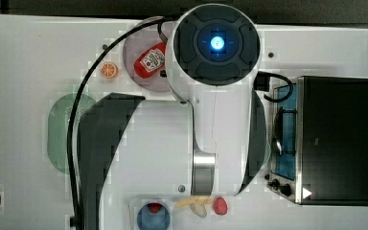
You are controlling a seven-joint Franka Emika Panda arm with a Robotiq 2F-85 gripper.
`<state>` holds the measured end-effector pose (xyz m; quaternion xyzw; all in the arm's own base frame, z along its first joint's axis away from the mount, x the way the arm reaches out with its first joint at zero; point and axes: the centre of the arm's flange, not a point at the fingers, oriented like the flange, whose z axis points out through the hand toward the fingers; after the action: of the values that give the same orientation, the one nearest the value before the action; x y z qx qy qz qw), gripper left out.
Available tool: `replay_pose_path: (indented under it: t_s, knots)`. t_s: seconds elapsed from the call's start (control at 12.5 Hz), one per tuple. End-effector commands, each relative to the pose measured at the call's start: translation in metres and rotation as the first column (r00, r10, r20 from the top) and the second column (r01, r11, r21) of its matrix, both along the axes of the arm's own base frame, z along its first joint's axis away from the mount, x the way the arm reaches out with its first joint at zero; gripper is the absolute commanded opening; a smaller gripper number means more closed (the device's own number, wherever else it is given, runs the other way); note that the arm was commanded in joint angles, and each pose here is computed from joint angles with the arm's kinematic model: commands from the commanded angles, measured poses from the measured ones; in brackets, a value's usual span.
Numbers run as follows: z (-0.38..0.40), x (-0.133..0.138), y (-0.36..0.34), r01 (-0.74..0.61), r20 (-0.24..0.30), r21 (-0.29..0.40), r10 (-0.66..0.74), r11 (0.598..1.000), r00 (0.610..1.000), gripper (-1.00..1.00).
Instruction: Drag strainer left to right.
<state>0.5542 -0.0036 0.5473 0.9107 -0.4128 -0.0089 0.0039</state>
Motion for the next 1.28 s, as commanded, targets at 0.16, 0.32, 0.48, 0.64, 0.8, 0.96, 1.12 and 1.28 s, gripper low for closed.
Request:
replay_pose_path:
  t_s: [0.16, 0.32, 0.48, 0.64, 0.8, 0.96, 1.12, 1.28]
  knots:
    - [0.101, -0.140, -0.024, 0.050, -0.006, -0.004, -0.050, 0.999, 0.999, 0.81]
    - [0.097, -0.137, -0.006, 0.017, -0.011, -0.002, -0.017, 1.000, 1.000, 1.00]
    - [0.088, -0.131, 0.039, -0.064, -0.026, 0.007, 0.064, 0.998, 0.998, 1.00]
    - [0.072, -0.121, 0.098, -0.153, -0.025, -0.010, 0.153, 0.988, 0.988, 1.00]
    - [0.047, -0.112, 0.161, -0.184, -0.015, -0.037, 0.183, 0.982, 0.983, 1.00]
    - [0.014, -0.106, 0.222, -0.130, -0.008, -0.045, 0.130, 0.990, 0.991, 1.00]
    - [-0.024, -0.103, 0.276, -0.002, -0.008, -0.033, 0.002, 0.999, 1.000, 1.00]
    - [-0.065, -0.100, 0.320, 0.158, -0.020, -0.004, -0.158, 0.987, 0.987, 1.00]
